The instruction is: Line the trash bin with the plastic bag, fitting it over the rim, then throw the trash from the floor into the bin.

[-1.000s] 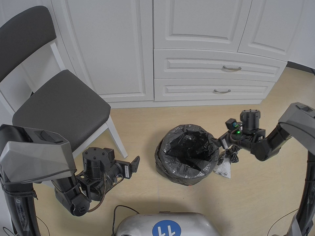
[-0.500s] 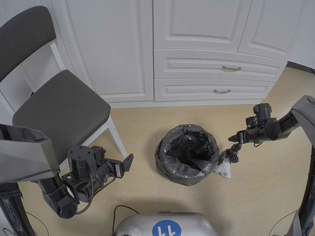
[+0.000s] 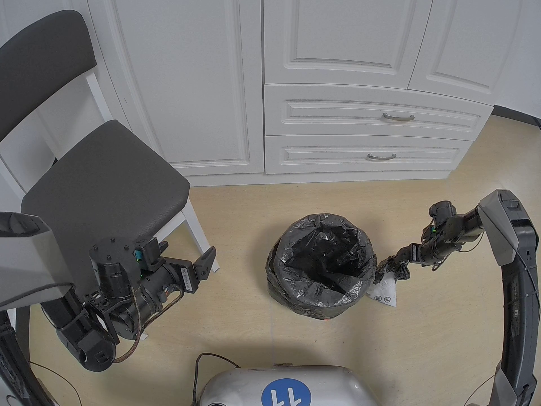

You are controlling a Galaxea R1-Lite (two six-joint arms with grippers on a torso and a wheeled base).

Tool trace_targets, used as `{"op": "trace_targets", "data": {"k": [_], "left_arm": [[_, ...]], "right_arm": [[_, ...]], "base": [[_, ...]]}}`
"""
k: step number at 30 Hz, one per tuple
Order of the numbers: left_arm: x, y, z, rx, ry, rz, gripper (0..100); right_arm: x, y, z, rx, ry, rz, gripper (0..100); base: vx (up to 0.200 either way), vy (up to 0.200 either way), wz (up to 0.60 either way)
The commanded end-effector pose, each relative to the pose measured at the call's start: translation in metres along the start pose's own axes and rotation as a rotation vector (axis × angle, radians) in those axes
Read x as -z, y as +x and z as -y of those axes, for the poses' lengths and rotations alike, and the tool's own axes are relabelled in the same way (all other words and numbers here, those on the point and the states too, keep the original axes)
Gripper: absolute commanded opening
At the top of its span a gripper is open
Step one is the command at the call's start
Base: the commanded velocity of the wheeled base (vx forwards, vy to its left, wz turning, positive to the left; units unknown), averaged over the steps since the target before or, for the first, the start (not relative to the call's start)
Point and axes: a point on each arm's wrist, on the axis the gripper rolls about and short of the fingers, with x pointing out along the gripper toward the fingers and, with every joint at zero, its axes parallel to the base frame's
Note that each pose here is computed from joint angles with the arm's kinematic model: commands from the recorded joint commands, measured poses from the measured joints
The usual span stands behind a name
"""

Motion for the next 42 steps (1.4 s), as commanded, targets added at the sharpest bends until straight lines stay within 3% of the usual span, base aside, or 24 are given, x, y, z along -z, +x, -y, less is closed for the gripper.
{"op": "trace_targets", "data": {"k": [1, 12, 21, 22, 37, 40, 42], "left_arm": [[-0.008, -0.005, -0.001, 0.000, -0.006, 0.029, 100], [-0.018, -0.011, 0.000, 0.006, -0.009, 0.065, 100], [-0.025, -0.017, 0.000, 0.010, -0.011, 0.091, 100], [-0.026, -0.017, 0.001, 0.012, -0.010, 0.094, 100], [-0.028, -0.020, 0.004, 0.025, -0.010, 0.101, 100], [-0.035, -0.025, 0.004, 0.028, -0.010, 0.130, 100], [-0.039, -0.028, 0.005, 0.032, -0.002, 0.146, 100]], "right_arm": [[0.008, 0.025, 0.002, -0.015, 0.010, -0.033, 100], [0.008, 0.049, -0.031, -0.035, 0.029, 0.019, 100], [0.012, 0.058, -0.028, 0.023, 0.037, 0.050, 100], [0.014, 0.058, -0.028, 0.022, 0.034, 0.047, 0], [0.018, 0.046, -0.023, 0.033, 0.034, 0.031, 0], [0.004, 0.000, -0.010, 0.049, 0.013, 0.083, 0], [0.003, -0.042, -0.002, 0.072, -0.072, 0.101, 0]], "base": [[0.000, 0.000, 0.00], [0.000, 0.000, 0.00], [0.000, 0.000, 0.00], [0.000, 0.000, 0.00], [0.000, 0.000, 0.00], [0.000, 0.000, 0.00], [0.000, 0.000, 0.00]]}}
